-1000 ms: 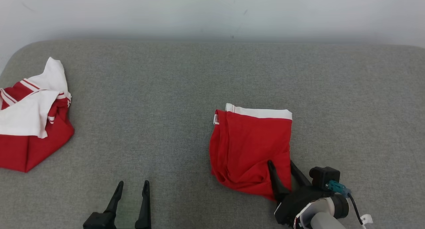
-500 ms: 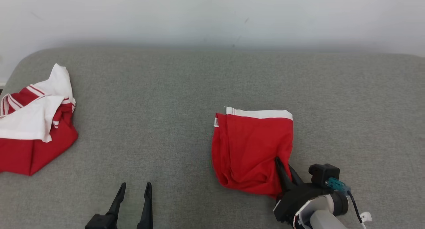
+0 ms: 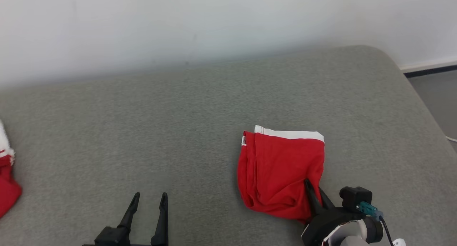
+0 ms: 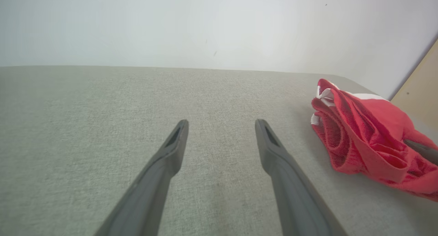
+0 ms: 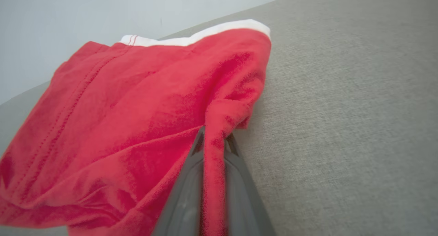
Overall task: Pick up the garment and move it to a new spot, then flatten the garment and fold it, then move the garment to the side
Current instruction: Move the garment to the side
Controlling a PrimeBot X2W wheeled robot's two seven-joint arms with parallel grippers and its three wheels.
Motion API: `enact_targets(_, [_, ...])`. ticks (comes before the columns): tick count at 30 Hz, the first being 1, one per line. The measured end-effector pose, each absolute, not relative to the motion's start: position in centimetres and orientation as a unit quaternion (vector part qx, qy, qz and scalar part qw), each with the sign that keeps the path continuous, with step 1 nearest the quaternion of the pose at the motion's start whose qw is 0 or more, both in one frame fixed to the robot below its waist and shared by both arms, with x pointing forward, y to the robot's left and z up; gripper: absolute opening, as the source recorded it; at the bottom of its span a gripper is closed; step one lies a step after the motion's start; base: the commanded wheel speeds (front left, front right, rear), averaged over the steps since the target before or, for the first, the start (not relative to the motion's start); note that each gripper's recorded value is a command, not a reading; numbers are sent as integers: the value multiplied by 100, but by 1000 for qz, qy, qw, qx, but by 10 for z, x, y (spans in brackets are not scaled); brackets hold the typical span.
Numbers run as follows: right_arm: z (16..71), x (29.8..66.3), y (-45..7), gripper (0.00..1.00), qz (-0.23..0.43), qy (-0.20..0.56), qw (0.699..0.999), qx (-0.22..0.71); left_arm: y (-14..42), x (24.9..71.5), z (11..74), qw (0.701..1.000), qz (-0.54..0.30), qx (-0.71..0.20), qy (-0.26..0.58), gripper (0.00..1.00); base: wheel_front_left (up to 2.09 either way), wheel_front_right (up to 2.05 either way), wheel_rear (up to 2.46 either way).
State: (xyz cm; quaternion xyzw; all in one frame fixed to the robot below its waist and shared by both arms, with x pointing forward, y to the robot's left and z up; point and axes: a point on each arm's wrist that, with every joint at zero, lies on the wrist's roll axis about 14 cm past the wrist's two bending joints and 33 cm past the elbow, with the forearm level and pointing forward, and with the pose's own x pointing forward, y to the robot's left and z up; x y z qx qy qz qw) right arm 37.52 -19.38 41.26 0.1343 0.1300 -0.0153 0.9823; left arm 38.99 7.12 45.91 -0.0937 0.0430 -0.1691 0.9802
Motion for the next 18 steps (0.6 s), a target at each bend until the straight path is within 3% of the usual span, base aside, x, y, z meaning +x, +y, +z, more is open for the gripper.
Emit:
enact_targets(10, [417, 330, -256, 0, -114, 114, 976, 147, -27, 403, 472, 947, -307, -88, 30, 100, 0, 0, 0])
enact_targets(18, [410, 311, -276, 0, -149, 126, 971, 137, -77, 404, 464, 922, -375, -91, 39, 100, 0, 0, 0])
